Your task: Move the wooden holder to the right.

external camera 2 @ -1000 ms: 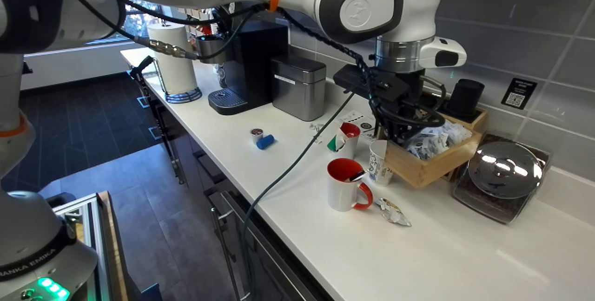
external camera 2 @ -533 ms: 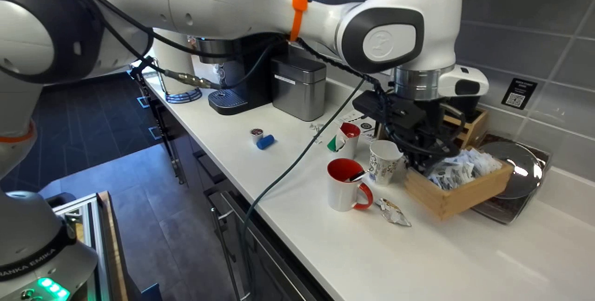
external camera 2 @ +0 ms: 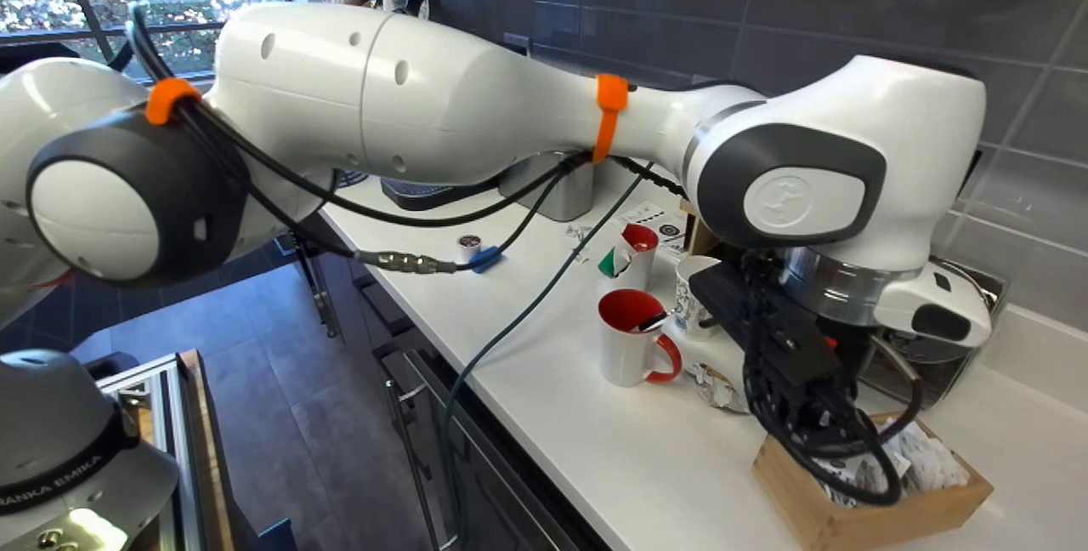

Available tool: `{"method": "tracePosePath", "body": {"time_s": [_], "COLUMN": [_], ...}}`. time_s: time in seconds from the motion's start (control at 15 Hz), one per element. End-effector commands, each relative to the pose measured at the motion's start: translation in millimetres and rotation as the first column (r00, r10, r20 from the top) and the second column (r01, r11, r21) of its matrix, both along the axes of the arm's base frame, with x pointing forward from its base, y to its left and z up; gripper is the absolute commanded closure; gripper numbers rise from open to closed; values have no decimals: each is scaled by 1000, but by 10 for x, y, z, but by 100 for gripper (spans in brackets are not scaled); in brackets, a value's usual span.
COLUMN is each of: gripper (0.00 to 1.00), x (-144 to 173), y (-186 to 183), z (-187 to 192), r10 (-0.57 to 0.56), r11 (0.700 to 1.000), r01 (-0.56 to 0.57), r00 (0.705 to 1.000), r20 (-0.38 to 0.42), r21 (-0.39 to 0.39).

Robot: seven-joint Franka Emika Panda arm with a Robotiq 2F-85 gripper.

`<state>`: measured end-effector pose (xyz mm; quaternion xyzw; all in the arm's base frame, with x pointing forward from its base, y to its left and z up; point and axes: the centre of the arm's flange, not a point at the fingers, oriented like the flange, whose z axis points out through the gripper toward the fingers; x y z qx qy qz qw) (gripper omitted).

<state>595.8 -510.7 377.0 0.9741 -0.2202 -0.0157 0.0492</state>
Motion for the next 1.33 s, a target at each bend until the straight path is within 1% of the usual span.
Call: {"method": "tracePosePath", "body": {"time_s": [0.0, 0.2, 0.33, 0.4, 0.47, 0.67, 0.8, 1.07, 1.27], "gripper": [97, 97, 97, 97, 97, 97, 97, 97, 97], "x": [332, 271, 258, 265, 280, 351, 396, 470, 474], "y": [-448, -424, -352, -316, -288, -209, -153, -103, -114], "z": [151, 143, 142, 146, 155, 166, 156, 93, 11], "r10": [-30, -38, -34, -27, -24, 0, 15, 24, 4], "r11": [996, 991, 994, 998, 998, 1000, 999, 997, 997], "r01": [26, 29, 23, 19, 16, 3, -6, -9, 8], "r00": [999, 997, 994, 992, 991, 985, 982, 982, 987], "r20": [44, 74, 108, 125, 134, 170, 186, 185, 161], "r21": [86, 129, 105, 66, 55, -18, -48, -78, -75]}}
